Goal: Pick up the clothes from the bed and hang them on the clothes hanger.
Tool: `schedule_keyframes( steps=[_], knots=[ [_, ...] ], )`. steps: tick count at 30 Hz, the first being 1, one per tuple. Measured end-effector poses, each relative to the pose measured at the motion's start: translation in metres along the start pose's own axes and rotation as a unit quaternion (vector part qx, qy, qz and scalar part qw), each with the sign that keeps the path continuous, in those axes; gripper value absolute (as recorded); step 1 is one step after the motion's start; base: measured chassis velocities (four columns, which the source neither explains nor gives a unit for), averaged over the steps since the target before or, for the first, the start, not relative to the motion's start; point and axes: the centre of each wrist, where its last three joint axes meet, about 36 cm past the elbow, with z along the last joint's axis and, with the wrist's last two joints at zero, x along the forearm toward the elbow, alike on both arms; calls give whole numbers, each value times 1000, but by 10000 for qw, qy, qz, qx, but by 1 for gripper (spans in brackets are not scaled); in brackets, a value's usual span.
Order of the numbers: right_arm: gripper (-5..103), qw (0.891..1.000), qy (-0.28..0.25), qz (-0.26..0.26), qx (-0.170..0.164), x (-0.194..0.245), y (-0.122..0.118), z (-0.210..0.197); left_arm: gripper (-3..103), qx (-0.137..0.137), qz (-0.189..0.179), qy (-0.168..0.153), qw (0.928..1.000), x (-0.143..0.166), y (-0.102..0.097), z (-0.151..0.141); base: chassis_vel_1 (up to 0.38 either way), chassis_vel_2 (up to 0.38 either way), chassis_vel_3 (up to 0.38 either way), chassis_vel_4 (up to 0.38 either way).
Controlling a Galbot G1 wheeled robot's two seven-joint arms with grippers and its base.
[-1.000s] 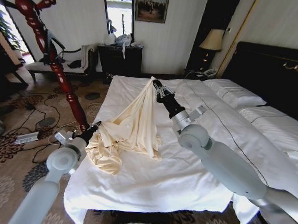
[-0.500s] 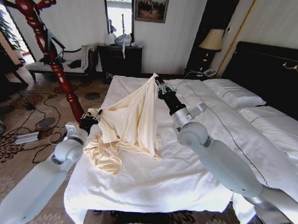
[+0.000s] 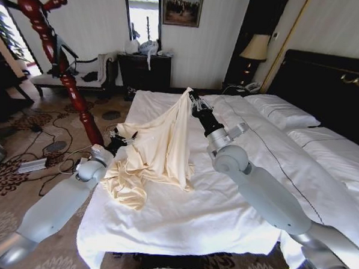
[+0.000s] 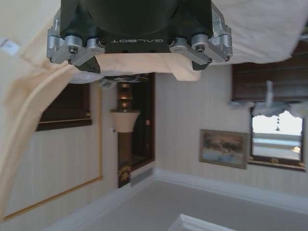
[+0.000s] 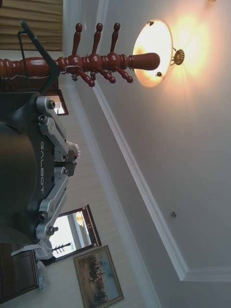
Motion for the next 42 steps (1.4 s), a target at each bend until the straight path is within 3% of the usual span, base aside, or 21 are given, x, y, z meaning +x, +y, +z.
schedule_keyframes(
  steps=[4, 7, 9, 11, 12, 13, 14, 15, 16, 19, 20, 23, 24, 25, 27, 28, 31, 35, 38, 39, 42],
  knots=[
    [0, 10000, -7, 12, 2, -1, -1, 1, 100, 244, 618, 42, 9978, 14, -9, -17, 0, 0, 0, 0],
    [0, 10000, -32, 14, -4, -4, -1, 1, 100, 112, 1125, 262, 9932, 32, -9, -27, 0, 0, 0, 0],
    [0, 10000, -40, 12, -7, -5, -1, 2, 100, -89, 1203, 375, 9920, 38, -7, -27, 0, 0, 0, 0],
    [0, 10000, -65, 6, -11, -9, -1, 2, 100, -919, 1072, 640, 9879, 48, -2, -25, 0, 0, 0, 0],
    [0, 10000, -82, 3, -9, -11, -2, 2, 100, -1507, 793, 767, 9824, 52, 3, -24, 0, 0, 0, 0],
    [0, 10000, -98, 5, -8, -13, -2, 2, 100, -2184, 508, 875, 9706, 56, 12, -22, 0, 0, 0, 0],
    [0, 10000, -98, 5, -8, -13, -2, 2, 100, -2184, 508, 875, 9706, 56, 12, -22, 0, 0, 0, 0],
    [0, 9999, -104, 5, -11, -14, -2, 2, 100, -2484, 479, 927, 9630, 61, 17, -21, 0, 0, 0, 0],
    [0, 9999, -103, 5, -10, -15, -2, 3, 100, -2407, 657, 945, 9638, 66, 15, -20, 0, 0, 0, 0],
    [0, 10000, -92, -20, -3, -18, -2, 5, 100, -1066, 1338, 823, 9818, 76, -9, -24, 0, 0, 0, 0],
    [0, 10000, -92, -20, -3, -18, -2, 5, 100, -1066, 1338, 823, 9818, 76, -9, -24, 0, 0, 0, 0],
    [0, 10000, -83, -31, -12, -21, -1, 7, 100, -327, 1407, 601, 9877, 74, -17, -20, 0, 0, 0, 0],
    [0, 10000, -83, -31, -12, -21, -1, 7, 100, -327, 1407, 601, 9877, 74, -17, -20, 0, 0, 0, 0],
    [0, 10000, -83, -29, -8, -21, -2, 7, 100, 29, 1293, 538, 9901, 72, -21, -20, 0, 0, 0, 0],
    [0, 10000, -75, -22, 11, -21, -3, 7, 100, 1048, 1082, 437, 9876, 70, -41, -24, 0, 0, 0, 0],
    [0, 10000, -75, -22, 11, -21, -3, 7, 100, 1048, 1082, 437, 9876, 70, -41, -24, 0, 0, 0, 0],
    [0, 10000, -58, -3, 65, -20, -7, 5, 100, 2004, 900, 550, 9740, 75, -72, -31, 0, 0, 0, 0],
    [0, 9999, -88, 13, 70, -21, -8, 4, 100, 2005, 477, 992, 9735, 78, -106, -29, 0, 0, 0, 0],
    [0, 9999, -146, 68, -46, -25, -4, 0, 100, 1377, 257, 1379, 9805, 82, -135, -17, 0, 0, 0, 0],
    [0, 9999, -146, 68, -46, -25, -4, 0, 100, 1377, 257, 1379, 9805, 82, -135, -17, 0, 0, 0, 0],
    [0, 9994, -269, 42, -210, -34, 4, -12, 100, 112, 236, 1675, 9855, 92, -146, 9, 0, 0, 0, 0]
  ],
)
